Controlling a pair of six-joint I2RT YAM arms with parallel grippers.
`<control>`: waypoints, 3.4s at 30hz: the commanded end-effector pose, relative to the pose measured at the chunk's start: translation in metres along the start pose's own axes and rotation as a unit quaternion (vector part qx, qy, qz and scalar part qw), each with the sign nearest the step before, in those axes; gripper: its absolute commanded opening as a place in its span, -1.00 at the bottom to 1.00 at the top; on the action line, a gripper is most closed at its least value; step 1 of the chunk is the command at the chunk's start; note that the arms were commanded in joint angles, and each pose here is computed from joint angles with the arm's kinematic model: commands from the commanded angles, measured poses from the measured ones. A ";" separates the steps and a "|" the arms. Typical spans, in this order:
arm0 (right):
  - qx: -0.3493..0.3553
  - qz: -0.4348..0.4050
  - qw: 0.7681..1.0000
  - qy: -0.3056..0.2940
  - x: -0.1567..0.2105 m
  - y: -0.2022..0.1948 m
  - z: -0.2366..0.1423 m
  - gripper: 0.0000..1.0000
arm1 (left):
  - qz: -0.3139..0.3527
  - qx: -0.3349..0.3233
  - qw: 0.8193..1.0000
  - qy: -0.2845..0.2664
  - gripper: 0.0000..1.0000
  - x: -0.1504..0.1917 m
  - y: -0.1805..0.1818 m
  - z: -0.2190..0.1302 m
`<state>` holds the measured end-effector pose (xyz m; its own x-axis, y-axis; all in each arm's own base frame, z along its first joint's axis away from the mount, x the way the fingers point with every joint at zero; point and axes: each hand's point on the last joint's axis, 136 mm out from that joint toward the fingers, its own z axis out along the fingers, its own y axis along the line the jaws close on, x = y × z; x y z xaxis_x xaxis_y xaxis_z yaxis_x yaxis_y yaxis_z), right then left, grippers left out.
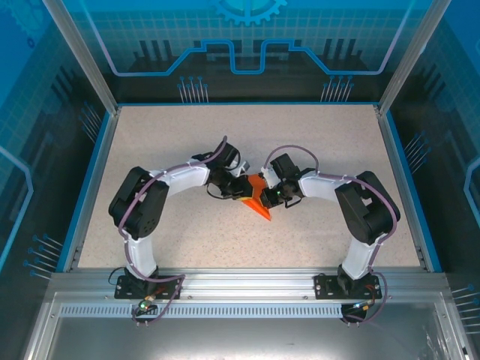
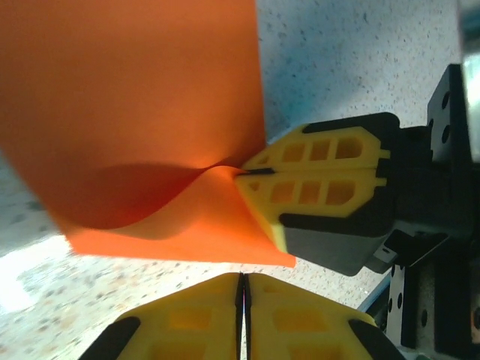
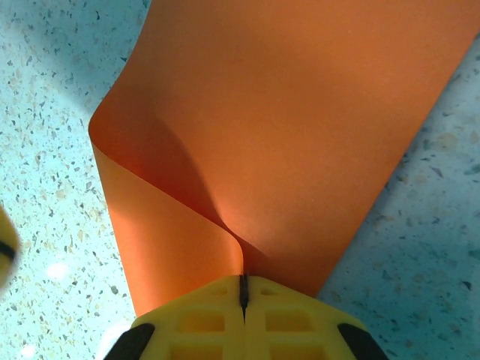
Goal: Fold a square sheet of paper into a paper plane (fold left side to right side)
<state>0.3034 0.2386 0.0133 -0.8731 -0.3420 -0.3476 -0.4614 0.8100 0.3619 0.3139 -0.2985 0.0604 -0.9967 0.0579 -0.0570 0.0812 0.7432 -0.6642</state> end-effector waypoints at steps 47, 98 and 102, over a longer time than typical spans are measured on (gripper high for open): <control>-0.035 0.036 0.998 -0.028 -0.030 0.007 -0.024 -0.59 | -0.047 -0.091 0.993 0.049 -0.84 0.034 0.075 0.042; -0.060 0.152 0.970 0.182 0.078 0.016 -0.009 -0.55 | -0.045 -0.101 0.993 0.048 -0.87 0.031 0.079 0.041; -0.059 0.164 0.964 0.200 0.095 0.014 -0.012 -0.64 | -0.046 -0.099 0.993 0.050 -0.87 0.032 0.079 0.042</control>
<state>0.2442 0.2383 0.0107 -0.9580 -0.2866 0.0015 -0.2369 0.7948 0.5587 0.3070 -0.2925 0.0131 -0.9983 0.0574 -0.0116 0.0523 0.7840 -0.6186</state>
